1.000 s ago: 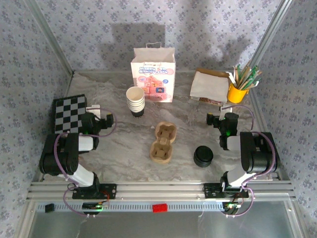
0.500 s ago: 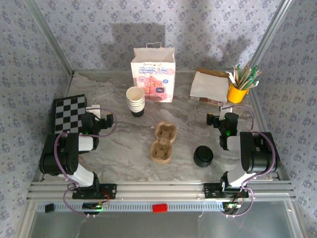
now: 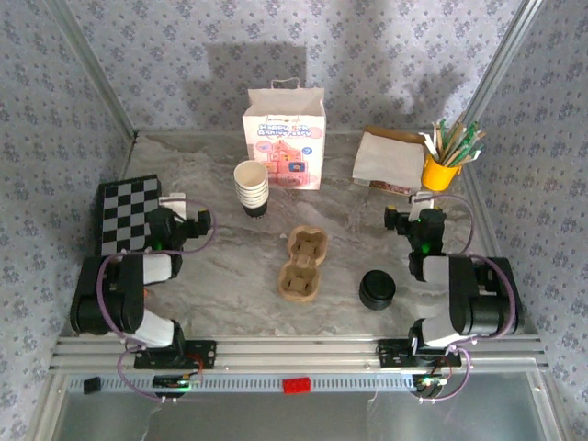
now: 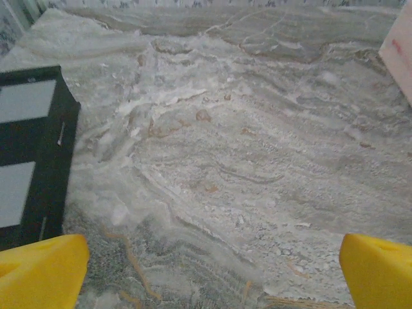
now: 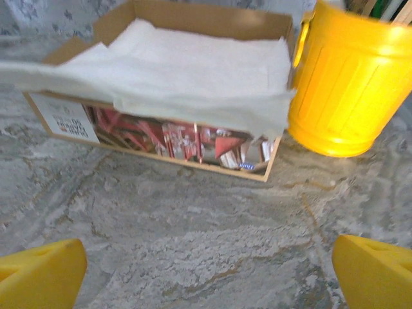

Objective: Pack the takeout coffee

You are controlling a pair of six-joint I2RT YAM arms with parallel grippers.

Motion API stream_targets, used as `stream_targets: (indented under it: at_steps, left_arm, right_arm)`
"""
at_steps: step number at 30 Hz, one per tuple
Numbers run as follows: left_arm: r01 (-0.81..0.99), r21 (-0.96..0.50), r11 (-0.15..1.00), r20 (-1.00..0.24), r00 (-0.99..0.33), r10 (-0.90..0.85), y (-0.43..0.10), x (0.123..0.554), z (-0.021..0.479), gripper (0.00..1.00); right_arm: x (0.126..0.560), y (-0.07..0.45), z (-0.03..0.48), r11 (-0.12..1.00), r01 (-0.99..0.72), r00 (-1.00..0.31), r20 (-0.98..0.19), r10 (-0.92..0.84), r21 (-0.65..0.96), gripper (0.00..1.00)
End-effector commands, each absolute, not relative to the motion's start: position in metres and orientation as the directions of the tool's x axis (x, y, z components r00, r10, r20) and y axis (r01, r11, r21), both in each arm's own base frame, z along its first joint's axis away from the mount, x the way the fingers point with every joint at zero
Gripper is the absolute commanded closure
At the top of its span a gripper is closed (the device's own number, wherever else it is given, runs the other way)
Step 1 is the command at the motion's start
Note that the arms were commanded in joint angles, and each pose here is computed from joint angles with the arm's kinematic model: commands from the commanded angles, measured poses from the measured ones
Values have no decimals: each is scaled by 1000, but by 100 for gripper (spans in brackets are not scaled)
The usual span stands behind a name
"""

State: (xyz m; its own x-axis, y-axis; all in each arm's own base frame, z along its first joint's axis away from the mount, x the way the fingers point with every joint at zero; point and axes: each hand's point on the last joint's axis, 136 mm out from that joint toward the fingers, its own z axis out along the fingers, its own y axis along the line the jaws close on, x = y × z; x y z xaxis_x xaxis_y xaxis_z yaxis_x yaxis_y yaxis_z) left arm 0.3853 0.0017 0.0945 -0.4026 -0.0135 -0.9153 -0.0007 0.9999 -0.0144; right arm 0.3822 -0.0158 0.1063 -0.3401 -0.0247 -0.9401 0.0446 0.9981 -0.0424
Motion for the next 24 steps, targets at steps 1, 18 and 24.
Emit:
stream_targets:
  at_steps: [1,18,24]
  left_arm:
    - [23,-36,999,-924,-381,-24,-2,383,119,0]
    - [-125,-511,851,-794,-311,-522,-7,342,208,0]
    - [-134,-531,837,-745,-396,-536,-15,327,226,0]
  right_arm:
    - [373,-20,121,996,84,-346,-938,20,-9,0]
    - [327,-18,180,874,247,-429,-762,485,418,0]
    - [326,18,187,920,177,-557,-736,386,349,0]
